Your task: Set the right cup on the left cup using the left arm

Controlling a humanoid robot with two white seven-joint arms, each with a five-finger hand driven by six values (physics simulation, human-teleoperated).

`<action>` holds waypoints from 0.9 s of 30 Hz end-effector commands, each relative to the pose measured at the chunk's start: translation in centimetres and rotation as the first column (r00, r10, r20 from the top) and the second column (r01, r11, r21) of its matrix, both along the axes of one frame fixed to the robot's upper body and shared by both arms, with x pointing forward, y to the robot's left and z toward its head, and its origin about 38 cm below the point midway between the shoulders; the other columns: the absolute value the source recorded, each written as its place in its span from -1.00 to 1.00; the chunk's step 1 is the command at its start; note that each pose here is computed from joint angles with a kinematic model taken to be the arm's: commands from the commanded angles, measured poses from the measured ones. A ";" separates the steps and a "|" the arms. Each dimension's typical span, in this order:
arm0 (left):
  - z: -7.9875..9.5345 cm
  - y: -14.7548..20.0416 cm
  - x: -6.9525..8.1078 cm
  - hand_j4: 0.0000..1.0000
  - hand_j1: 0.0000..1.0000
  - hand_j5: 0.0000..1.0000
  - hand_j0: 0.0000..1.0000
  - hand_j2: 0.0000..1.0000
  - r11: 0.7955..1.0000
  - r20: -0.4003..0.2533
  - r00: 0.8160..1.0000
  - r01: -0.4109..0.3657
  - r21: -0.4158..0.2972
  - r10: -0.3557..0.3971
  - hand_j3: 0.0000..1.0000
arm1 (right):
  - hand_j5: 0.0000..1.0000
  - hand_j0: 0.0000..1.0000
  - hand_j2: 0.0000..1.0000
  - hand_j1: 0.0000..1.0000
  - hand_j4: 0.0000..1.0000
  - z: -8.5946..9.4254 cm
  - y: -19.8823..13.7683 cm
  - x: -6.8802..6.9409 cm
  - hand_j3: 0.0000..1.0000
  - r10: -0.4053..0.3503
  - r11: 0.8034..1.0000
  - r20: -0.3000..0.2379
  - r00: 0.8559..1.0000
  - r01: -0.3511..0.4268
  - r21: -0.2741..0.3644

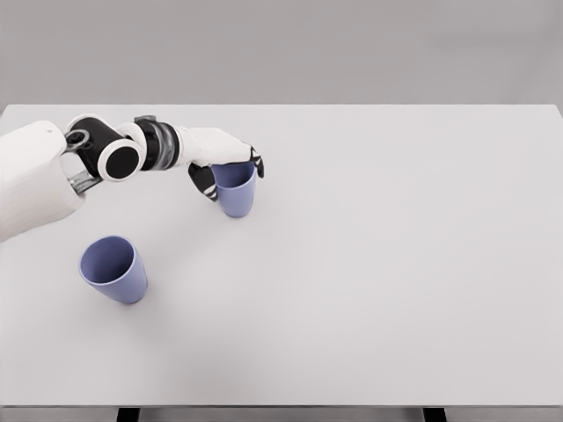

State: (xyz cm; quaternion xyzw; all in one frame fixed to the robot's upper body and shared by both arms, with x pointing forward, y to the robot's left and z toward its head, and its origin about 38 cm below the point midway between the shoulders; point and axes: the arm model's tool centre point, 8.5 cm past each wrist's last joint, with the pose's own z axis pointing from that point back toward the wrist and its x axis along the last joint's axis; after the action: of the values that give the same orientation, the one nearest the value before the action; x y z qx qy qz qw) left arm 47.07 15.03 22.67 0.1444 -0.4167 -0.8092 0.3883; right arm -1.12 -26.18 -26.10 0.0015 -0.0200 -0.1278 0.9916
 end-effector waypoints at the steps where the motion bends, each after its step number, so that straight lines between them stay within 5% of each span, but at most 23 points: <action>1: 0.1 0.0 0.0 0.35 0.35 0.35 0.35 0.35 1.000 0.001 1.000 0.001 -0.002 -0.001 0.35 | 1.00 1.00 1.00 1.00 1.00 0.0 0.0 0.0 1.00 0.000 1.000 0.000 1.000 0.000 0.000; 27: 5.7 4.0 -2.9 0.30 0.30 0.30 0.30 0.30 0.998 0.100 0.993 0.061 -0.017 -0.059 0.30 | 1.00 1.00 1.00 1.00 1.00 0.0 0.0 0.0 1.00 0.000 1.000 0.000 1.000 0.000 0.000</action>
State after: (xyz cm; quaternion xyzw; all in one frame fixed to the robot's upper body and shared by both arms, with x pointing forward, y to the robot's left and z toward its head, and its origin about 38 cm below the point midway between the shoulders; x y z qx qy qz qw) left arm 44.35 18.74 28.04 0.1685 -0.4441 -0.8077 0.3493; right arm -1.12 -26.18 -26.10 0.0015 -0.0200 -0.1278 0.9916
